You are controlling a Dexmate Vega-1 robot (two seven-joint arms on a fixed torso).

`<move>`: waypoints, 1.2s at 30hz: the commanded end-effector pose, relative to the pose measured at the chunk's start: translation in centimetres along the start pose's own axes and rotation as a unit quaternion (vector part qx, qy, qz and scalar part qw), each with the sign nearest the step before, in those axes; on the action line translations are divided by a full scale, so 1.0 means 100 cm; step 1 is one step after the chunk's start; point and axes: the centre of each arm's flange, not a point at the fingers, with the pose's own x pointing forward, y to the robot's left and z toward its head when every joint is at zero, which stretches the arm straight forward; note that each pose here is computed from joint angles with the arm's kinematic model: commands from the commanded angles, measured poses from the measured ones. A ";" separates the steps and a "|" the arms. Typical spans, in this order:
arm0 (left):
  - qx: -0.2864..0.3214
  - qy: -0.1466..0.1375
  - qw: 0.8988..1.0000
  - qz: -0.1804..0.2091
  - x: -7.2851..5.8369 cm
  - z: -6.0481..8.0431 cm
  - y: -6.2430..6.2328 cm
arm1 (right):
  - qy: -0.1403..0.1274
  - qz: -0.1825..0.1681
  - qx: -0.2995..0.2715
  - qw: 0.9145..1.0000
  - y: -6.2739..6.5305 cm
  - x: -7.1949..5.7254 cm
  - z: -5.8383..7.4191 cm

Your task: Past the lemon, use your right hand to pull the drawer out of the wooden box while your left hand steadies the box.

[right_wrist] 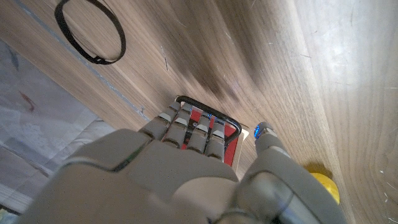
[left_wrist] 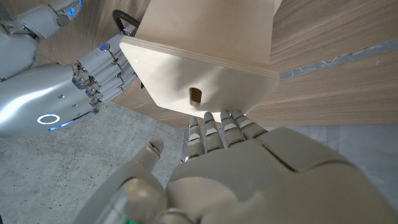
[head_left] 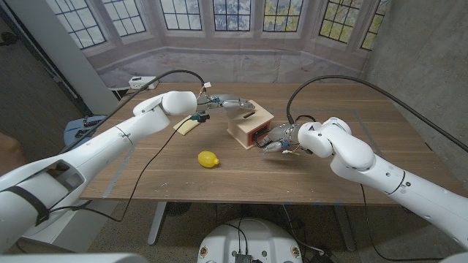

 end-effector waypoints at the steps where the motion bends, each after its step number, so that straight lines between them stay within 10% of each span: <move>1: -0.004 0.001 1.000 -0.001 0.002 -0.002 -0.001 | 0.002 0.013 -0.004 1.000 0.001 -0.002 -0.001; 36: -0.013 0.000 1.000 0.001 0.000 -0.007 -0.005 | 0.017 0.050 -0.004 0.999 0.013 -0.013 -0.006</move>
